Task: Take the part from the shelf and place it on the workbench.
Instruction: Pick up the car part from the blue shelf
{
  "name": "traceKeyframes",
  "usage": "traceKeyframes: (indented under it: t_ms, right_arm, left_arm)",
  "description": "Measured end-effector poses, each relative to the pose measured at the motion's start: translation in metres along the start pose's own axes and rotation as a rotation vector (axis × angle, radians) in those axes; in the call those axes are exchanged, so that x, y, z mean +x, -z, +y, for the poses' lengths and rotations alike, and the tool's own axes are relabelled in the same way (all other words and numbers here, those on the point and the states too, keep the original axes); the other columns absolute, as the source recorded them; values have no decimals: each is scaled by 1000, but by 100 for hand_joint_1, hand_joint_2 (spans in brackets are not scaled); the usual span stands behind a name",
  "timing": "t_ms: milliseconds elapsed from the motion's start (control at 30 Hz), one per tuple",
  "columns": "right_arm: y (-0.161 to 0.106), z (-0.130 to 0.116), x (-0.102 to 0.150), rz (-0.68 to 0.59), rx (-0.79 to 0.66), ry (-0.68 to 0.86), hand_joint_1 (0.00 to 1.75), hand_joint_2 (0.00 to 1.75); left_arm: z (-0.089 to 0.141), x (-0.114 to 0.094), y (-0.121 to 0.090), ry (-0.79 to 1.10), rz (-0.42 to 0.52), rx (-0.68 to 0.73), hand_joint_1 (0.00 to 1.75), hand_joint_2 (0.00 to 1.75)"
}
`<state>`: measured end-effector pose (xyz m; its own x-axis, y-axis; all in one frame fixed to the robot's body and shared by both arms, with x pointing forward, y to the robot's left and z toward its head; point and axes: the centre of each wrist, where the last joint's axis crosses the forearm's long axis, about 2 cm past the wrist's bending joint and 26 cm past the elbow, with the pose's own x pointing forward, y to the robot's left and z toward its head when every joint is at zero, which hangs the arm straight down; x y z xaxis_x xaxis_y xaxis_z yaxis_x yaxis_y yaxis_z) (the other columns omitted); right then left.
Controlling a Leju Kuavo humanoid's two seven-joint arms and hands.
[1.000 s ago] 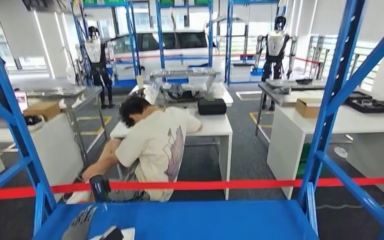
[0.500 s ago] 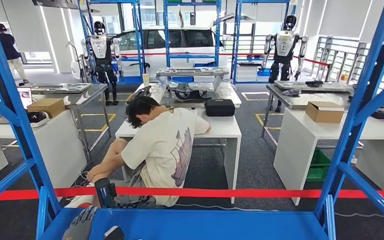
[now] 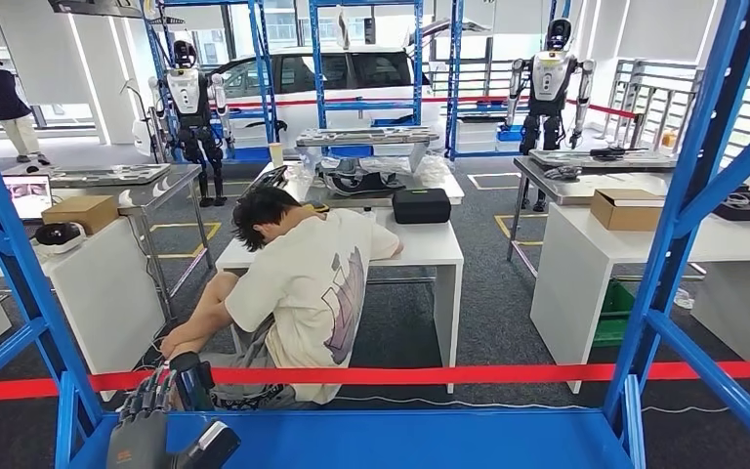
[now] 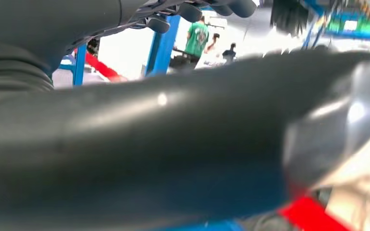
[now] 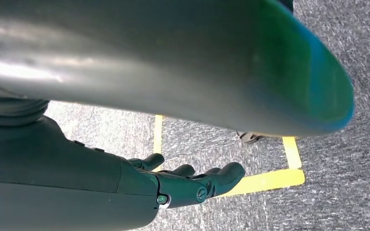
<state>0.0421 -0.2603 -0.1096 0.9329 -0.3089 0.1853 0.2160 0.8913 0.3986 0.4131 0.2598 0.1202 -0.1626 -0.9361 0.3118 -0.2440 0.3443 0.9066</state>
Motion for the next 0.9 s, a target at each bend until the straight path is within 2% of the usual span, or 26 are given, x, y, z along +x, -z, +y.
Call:
traceKeyframes:
  t_ms: [300,433,533,567,667,900]
  right_arm:
    - [0,0,0,3,0,-6,0,0]
    - [0,0,0,6,1,-15,0,0]
    - [0,0,0,9,0,-22,0,0]
    - [0,-1,0,10,0,-25,0,0]
    - [0,-1,1,11,-1,-31,0,0]
    - [-1,-2,1,12,-2,-37,0,0]
  left_arm:
    - [-1,-1,-2,-55,-30,-19,0,0]
    - [-8,-2,-6,-152,-46,-223,0,175]
    - [-12,-1,-6,-247,-68,-348,0,44]
    - [-12,1,-6,-287,-74,-381,0,44]
    - [-8,11,3,-394,-92,-422,0,175]
    - [17,31,31,-482,-139,-384,0,175]
